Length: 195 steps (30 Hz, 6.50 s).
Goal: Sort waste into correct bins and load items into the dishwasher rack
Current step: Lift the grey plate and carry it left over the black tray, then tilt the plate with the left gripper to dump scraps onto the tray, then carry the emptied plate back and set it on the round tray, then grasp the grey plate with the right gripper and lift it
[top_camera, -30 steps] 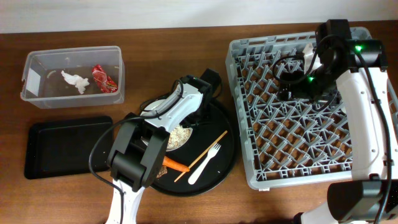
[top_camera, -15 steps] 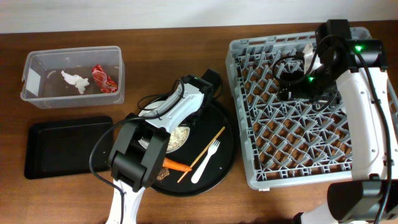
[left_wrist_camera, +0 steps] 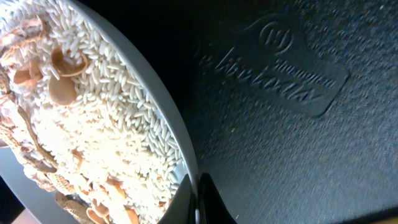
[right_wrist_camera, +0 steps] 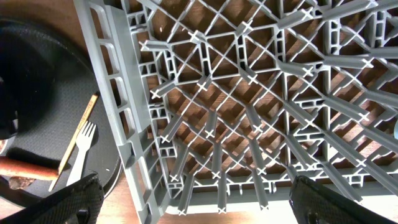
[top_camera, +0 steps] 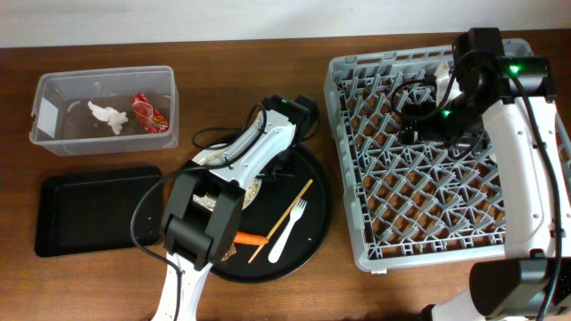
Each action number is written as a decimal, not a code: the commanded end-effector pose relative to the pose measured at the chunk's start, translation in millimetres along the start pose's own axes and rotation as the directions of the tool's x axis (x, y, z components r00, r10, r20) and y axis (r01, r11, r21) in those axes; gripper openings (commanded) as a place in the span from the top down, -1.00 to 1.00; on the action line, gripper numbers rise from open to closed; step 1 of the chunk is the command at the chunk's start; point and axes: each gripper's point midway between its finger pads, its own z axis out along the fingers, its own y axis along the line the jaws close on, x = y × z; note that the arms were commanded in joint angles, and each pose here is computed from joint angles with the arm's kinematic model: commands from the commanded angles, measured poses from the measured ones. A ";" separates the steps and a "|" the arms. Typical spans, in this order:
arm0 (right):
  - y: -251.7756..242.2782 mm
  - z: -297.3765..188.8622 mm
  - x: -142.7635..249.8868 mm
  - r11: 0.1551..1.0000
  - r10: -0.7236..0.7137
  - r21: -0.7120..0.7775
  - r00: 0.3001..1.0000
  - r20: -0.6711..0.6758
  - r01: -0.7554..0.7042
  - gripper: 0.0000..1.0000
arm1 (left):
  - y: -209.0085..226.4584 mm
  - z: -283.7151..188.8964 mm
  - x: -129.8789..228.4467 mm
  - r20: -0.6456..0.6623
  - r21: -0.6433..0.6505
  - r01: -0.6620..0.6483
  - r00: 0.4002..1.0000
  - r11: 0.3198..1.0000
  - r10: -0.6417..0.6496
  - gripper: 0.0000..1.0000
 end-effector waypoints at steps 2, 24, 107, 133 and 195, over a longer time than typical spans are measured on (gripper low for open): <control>2.9 0.1 0.2 1.000 -0.011 -0.009 1.000 -0.002 0.011 -0.97 | 11.9 -12.0 -3.5 0.007 -0.043 -0.015 1.000 0.999 0.016 0.99; 1.9 0.0 3.9 1.000 -0.010 -0.004 1.000 -0.016 0.009 -0.97 | 105.4 -87.3 2.1 0.062 0.025 0.151 0.986 0.988 -0.152 1.00; 1.2 -0.1 11.9 1.000 -0.005 -0.001 0.999 -0.050 0.005 -0.97 | 292.7 -83.2 31.4 0.089 0.995 -0.052 0.871 0.089 -0.483 0.99; 0.9 -0.3 15.2 1.000 -0.004 0.000 0.998 -0.063 0.004 -0.97 | 320.8 -93.6 48.5 0.054 0.993 0.016 0.820 0.116 -0.571 1.00; 209.3 73.7 30.8 0.861 -0.486 -0.166 0.874 0.004 0.480 -1.00 | 304.8 -96.6 64.6 -0.035 0.382 0.515 0.838 0.767 -0.545 -0.25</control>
